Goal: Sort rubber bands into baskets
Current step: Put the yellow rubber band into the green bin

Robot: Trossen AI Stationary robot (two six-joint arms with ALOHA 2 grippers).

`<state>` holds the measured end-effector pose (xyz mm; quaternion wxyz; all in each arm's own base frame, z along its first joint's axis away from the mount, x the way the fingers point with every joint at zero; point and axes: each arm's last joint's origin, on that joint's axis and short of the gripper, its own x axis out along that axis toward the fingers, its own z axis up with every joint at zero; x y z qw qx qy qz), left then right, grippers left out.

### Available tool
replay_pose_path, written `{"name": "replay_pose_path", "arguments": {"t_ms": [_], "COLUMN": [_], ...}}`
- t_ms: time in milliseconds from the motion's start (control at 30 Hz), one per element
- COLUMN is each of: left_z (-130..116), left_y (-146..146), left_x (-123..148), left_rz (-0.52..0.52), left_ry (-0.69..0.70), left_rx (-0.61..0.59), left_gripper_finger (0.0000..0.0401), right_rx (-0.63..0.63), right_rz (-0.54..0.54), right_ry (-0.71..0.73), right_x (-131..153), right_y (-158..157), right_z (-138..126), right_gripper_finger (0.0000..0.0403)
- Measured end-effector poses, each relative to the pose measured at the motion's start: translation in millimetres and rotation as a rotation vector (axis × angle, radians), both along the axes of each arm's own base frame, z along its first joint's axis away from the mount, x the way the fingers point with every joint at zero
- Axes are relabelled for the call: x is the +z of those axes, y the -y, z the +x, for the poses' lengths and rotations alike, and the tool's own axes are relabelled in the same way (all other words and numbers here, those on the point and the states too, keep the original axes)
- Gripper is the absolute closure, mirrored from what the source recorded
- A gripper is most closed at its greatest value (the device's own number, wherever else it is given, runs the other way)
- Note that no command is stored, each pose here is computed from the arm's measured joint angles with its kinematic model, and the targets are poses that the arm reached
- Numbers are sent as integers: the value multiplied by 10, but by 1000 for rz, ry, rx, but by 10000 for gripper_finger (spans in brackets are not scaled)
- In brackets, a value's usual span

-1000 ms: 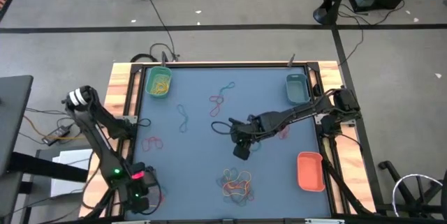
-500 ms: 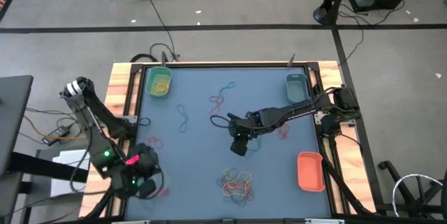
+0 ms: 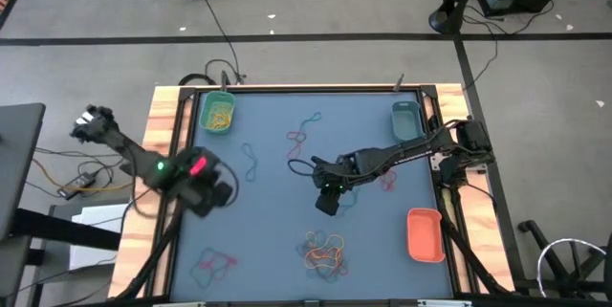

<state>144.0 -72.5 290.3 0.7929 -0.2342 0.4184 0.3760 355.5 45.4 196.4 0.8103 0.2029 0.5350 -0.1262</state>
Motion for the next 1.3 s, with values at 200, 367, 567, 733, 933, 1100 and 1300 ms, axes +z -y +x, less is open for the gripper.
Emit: {"name": "replay_pose_path", "arguments": {"t_ms": [200,367,567,733,933,1100,1300], "left_z": [-13,-29,7,47,25,-7,-120], "left_y": [-447,-799,-1205,-1555,-1969,-2290,-2663], "left_x": [69,93,120,138,59,-61,-331], "left_rz": [45,91,98,132,117,87,-14], "left_ry": [-43,-122,-113,-74,-131,-187,-327], "left_rx": [108,176,260,311,331,333,359], "left_gripper_finger": [401,401,401,401,401,401,401], "right_rx": [0,-35,-56,-53,-46,-30,-61], "right_rz": [0,-6,4,8,22,27,16], "right_ry": [0,3,10,9,8,6,-4], "right_x": [0,0,3,3,3,2,-3], "right_y": [0,5,4,-41,-180,-284,-311], "right_z": [0,1,7,1,-22,-43,-63], "right_gripper_finger": [266,266,266,266,266,266,266]}}
